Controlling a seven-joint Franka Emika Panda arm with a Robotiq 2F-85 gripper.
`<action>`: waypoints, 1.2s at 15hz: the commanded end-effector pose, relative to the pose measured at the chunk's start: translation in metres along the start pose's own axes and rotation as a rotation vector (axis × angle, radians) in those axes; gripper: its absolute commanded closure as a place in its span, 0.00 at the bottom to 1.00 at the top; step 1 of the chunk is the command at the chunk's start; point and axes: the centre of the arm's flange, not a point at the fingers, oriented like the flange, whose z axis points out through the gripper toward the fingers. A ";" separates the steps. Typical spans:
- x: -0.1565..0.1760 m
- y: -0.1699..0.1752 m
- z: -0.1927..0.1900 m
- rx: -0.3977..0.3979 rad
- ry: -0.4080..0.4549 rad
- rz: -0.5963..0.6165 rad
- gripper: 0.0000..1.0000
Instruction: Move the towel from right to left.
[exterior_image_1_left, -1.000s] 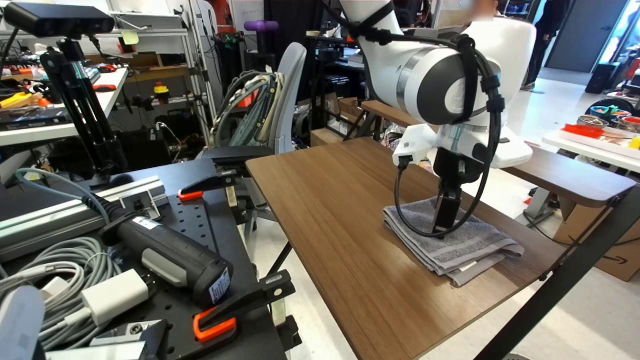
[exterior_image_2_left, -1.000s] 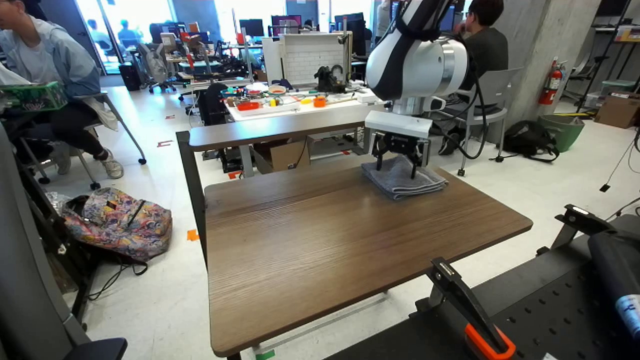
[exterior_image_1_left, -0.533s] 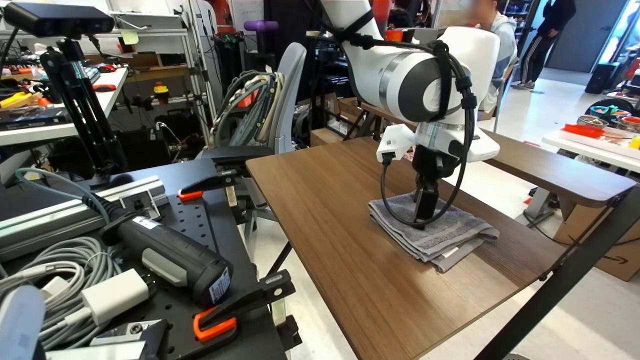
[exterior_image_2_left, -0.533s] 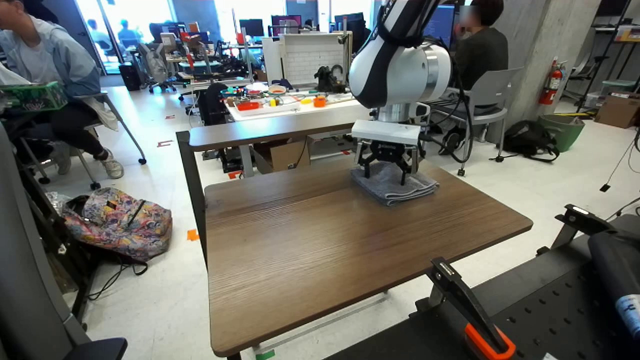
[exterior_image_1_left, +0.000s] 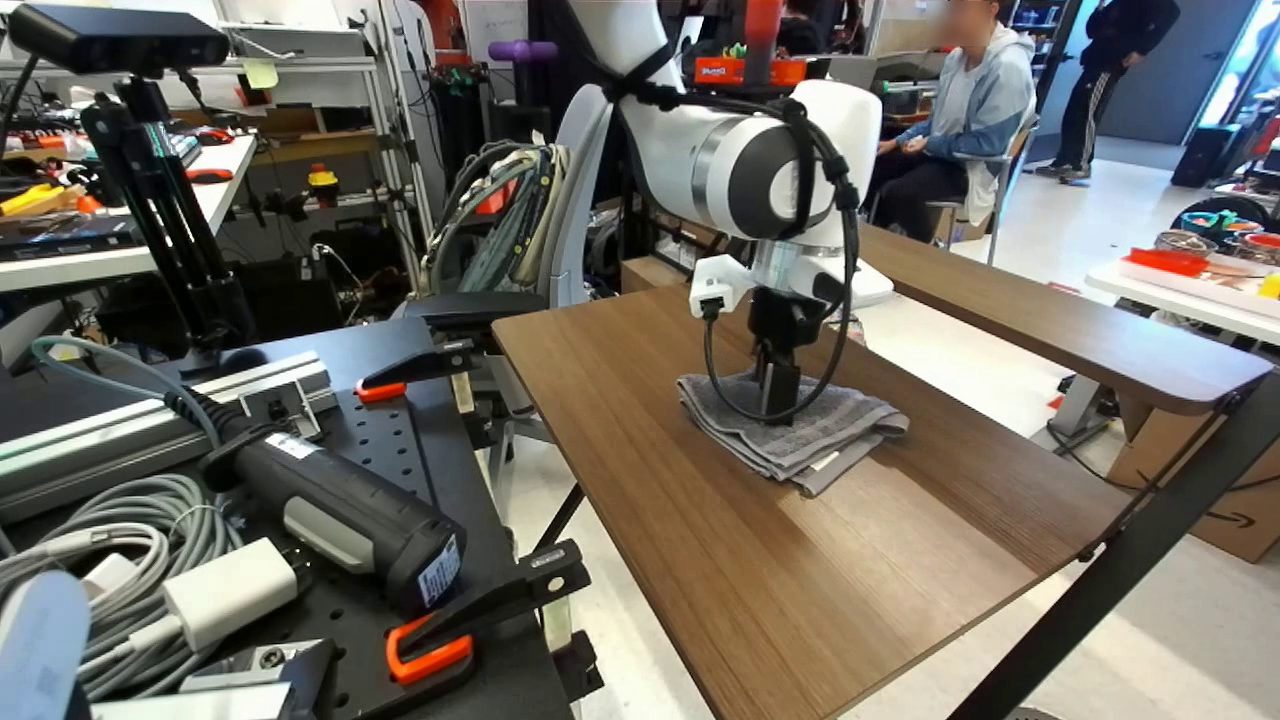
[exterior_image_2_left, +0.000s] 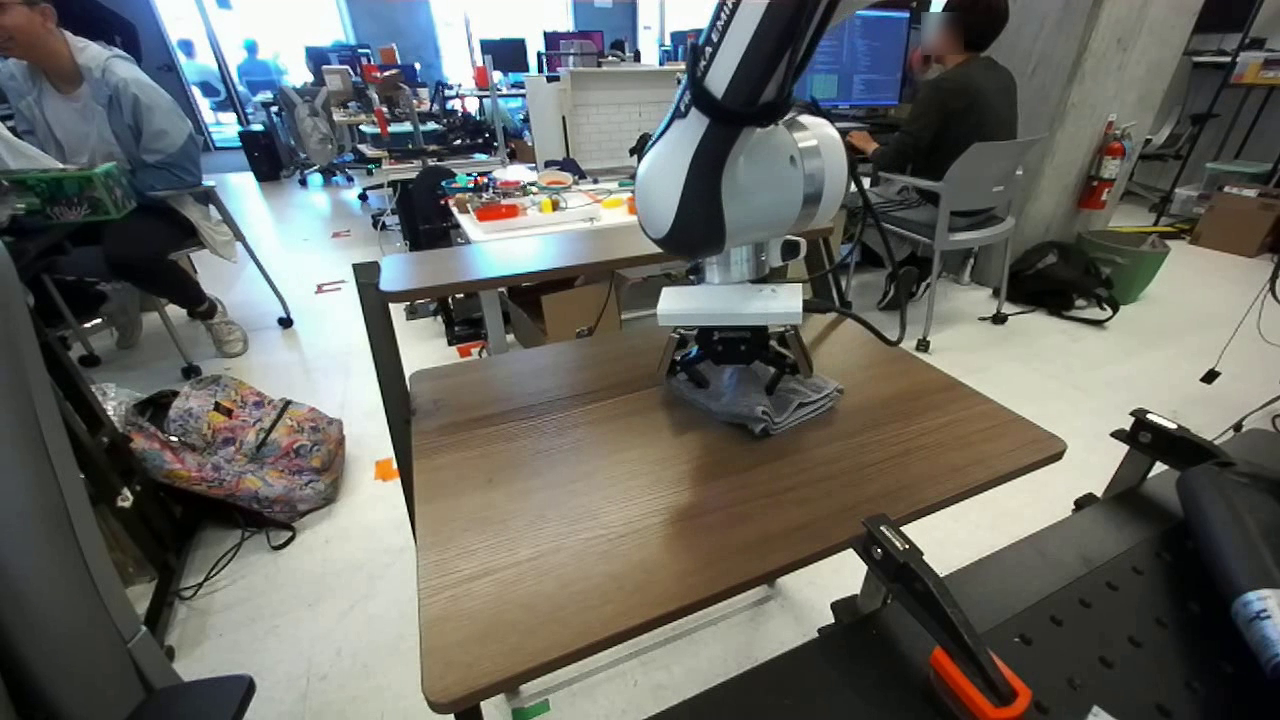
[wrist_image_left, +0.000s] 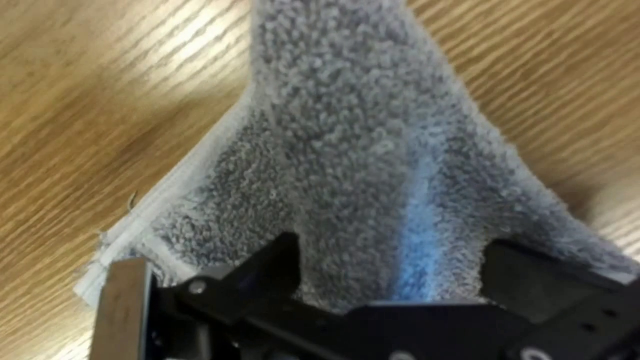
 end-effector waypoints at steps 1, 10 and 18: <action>-0.043 -0.033 0.015 -0.061 0.003 -0.123 0.00; -0.138 -0.119 0.007 -0.086 0.063 -0.360 0.00; -0.194 -0.134 -0.066 -0.021 0.138 -0.412 0.00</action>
